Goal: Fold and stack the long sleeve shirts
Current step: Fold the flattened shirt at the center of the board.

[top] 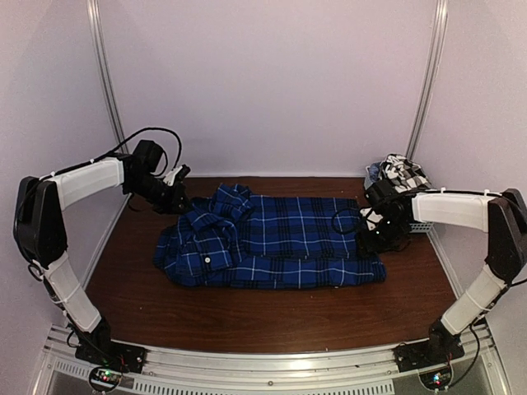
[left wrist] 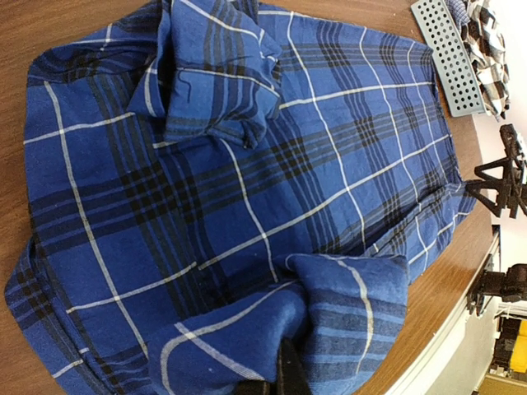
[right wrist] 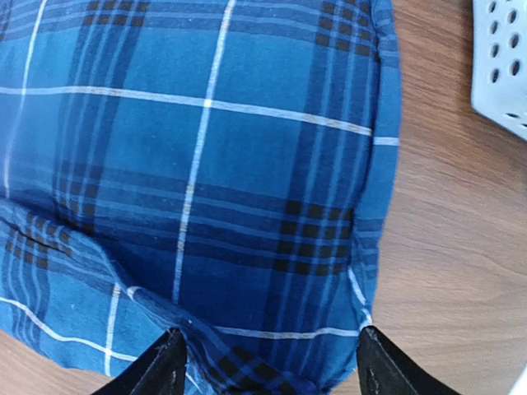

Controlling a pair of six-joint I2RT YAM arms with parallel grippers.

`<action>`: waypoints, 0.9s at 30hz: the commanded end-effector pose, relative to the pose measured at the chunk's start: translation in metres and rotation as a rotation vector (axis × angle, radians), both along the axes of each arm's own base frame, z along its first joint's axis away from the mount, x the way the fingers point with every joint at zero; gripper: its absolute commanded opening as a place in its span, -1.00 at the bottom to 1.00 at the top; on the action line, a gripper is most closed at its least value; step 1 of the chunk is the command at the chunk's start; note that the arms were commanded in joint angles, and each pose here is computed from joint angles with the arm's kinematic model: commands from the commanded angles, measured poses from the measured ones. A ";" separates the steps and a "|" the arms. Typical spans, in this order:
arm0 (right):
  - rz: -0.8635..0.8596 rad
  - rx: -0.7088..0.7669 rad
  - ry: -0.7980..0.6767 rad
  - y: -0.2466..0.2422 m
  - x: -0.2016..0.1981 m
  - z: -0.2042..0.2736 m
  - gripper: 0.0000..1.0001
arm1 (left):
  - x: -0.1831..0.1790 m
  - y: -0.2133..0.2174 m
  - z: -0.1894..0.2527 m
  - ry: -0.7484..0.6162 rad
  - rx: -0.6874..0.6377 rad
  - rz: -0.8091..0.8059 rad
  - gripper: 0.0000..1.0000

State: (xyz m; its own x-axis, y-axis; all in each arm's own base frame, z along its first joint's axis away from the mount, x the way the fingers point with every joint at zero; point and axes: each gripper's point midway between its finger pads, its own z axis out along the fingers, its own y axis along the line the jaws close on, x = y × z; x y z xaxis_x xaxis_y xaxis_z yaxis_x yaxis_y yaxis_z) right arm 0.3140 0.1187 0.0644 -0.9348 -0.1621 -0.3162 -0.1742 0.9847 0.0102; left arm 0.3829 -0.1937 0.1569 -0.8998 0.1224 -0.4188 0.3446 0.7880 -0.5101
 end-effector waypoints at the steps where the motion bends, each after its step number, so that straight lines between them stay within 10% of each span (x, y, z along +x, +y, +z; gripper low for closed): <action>1: 0.025 0.134 -0.024 0.014 0.006 0.004 0.30 | 0.007 0.001 0.000 -0.026 -0.009 -0.009 -1.00; 14: 0.030 0.193 -0.047 0.015 0.007 0.015 -1.00 | 0.009 0.005 0.004 -0.044 0.005 0.007 -1.00; 27: 0.020 0.164 -0.091 0.010 0.037 0.037 -1.00 | 0.026 0.024 0.032 -0.092 -0.010 0.052 -1.00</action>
State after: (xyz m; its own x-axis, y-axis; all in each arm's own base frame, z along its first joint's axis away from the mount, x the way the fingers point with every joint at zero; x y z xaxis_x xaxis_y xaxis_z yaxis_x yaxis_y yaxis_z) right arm 0.3379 0.1358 0.0975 -0.9043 -0.1197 -0.4097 -0.2096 0.9607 0.1819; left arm 0.3946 -0.1728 0.1636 -0.9017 0.0751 -0.4258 0.3056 0.8073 -0.5048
